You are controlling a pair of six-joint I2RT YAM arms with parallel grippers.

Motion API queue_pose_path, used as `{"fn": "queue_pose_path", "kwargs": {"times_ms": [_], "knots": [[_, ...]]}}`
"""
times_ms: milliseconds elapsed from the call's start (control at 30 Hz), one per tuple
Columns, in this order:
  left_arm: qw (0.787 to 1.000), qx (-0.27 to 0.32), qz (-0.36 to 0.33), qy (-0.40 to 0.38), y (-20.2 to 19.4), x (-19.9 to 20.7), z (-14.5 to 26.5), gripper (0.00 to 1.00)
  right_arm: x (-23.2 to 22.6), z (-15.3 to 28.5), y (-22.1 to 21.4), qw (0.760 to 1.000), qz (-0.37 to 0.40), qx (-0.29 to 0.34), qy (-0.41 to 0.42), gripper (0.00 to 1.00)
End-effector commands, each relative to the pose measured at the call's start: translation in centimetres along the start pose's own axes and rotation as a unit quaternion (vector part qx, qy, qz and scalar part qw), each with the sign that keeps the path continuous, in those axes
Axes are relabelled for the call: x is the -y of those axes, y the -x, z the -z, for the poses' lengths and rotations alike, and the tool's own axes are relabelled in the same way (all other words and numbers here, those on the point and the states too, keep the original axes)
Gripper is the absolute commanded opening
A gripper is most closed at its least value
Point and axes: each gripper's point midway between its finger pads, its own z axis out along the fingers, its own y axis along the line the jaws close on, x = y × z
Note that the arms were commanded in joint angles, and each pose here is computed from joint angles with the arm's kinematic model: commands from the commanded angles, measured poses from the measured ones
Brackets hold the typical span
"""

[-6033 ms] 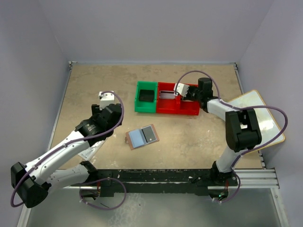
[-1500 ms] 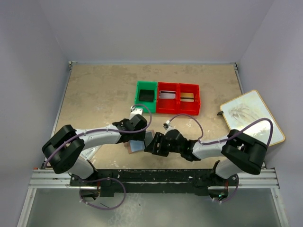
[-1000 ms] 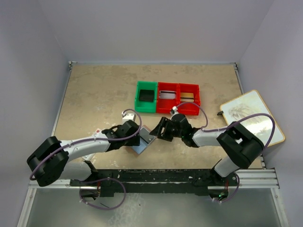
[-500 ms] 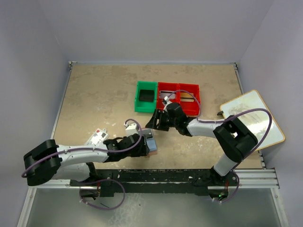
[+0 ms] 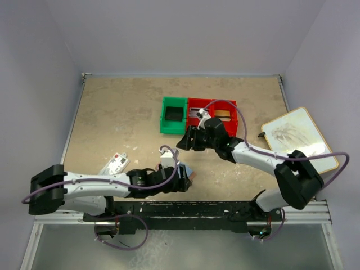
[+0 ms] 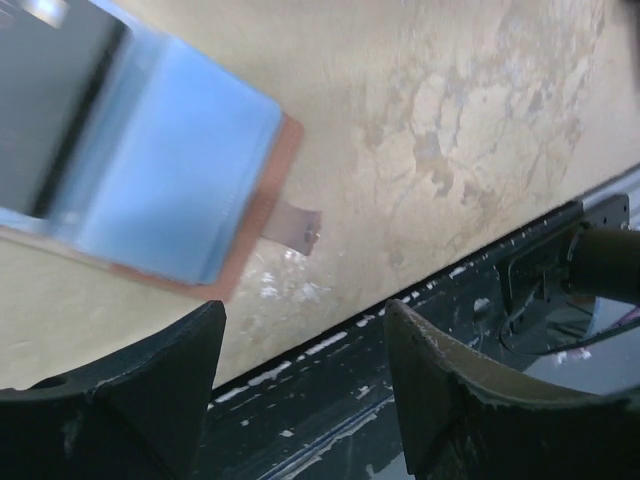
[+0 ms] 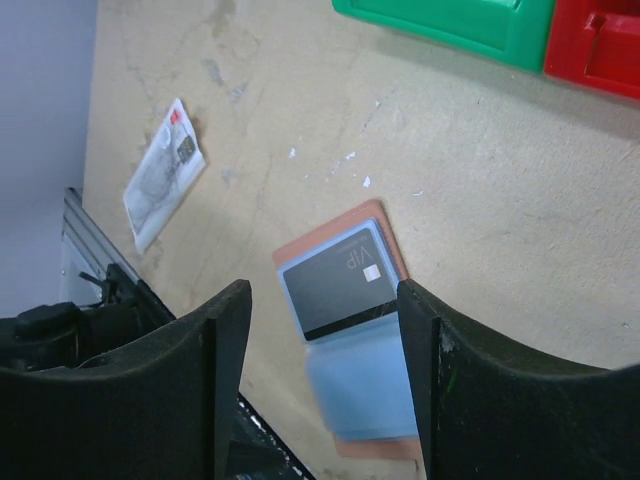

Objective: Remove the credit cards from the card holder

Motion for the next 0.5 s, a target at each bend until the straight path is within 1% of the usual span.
{"fn": "queue_pose_path", "kwargs": {"times_ms": [0, 67, 100, 167, 233, 300, 367, 400, 467], "knots": [[0.992, 0.102, -0.022, 0.066, 5.4, -2.4, 3.8, 0.62, -0.7, 1.4, 1.2, 0.999, -0.023, 0.047, 0.015, 0.62], [0.986, 0.138, -0.015, 0.091, 7.1, -4.3, 5.2, 0.62, -1.4, 1.7, 0.2, 0.996, -0.052, 0.049, 0.048, 0.6], [0.984, 0.147, -0.009, 0.102, 7.9, -5.3, 5.5, 0.62, -1.8, 1.8, -0.3, 0.995, -0.064, 0.054, 0.062, 0.58], [0.983, 0.137, 0.003, 0.119, 9.2, -7.3, 5.3, 0.61, -2.8, 1.9, -1.2, 0.991, -0.084, 0.067, 0.085, 0.57], [0.982, 0.132, 0.014, 0.137, 10.2, -8.8, 4.9, 0.6, -3.5, 1.5, -2.3, 0.989, -0.102, 0.063, 0.084, 0.56], [0.979, 0.14, 0.013, 0.15, 11.5, -9.1, 4.8, 0.59, -3.8, 0.8, -3.5, 0.989, -0.121, 0.061, 0.065, 0.54], [0.978, 0.146, 0.004, 0.147, 12.4, -8.6, 4.3, 0.59, -4.5, 0.4, -4.6, 0.987, -0.135, 0.056, 0.07, 0.51], [0.979, 0.136, -0.005, 0.15, 12.6, -8.6, 3.7, 0.59, -4.8, 0.2, -5.1, 0.985, -0.143, 0.054, 0.073, 0.49], [0.977, 0.122, -0.02, 0.172, 13.3, -9.2, 3.2, 0.55, -5.0, -0.1, -6.2, 0.982, -0.163, 0.05, 0.078, 0.46]]}}
